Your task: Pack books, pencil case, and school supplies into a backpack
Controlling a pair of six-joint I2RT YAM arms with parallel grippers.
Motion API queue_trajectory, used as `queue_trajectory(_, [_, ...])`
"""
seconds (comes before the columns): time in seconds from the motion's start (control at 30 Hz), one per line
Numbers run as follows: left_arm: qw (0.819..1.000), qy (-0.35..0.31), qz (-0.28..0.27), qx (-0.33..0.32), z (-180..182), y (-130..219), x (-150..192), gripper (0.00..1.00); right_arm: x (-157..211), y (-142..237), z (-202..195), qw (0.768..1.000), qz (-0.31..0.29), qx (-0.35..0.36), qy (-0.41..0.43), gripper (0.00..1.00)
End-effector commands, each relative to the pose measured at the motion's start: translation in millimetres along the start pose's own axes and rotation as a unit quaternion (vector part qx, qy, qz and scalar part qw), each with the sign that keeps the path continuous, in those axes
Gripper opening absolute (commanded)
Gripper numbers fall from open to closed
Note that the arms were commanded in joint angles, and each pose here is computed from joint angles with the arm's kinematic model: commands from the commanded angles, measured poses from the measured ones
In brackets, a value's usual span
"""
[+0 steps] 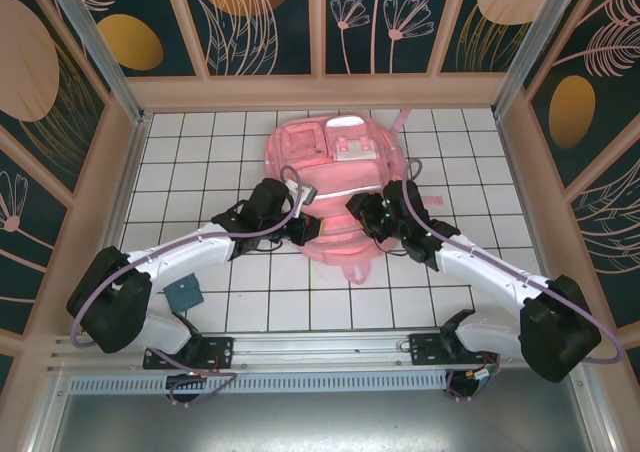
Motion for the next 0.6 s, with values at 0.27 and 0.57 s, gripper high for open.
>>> queue_trajectory(0.27, [0.999,-0.026,-0.001,-0.025,0,-3,-9,0.0,-13,10,14,0.999,-0.031,-0.044,-0.006,0.39])
queue_trajectory(0.57, [0.992,0.006,-0.027,-0.12,17,7,-14,0.0,-25,-9,2,0.997,-0.071,0.024,-0.02,0.13])
Point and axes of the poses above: each hand's point on the last joint's axis, 136 mm out from that joint toward the fingers, its own y axis back along the fingers, its own z axis along the line the jaws close on, x = y × z, the point moved 7 cm from there along y, back along the fingers, and after that the axes turned 4 degrees about -y, right-handed, at the moved point
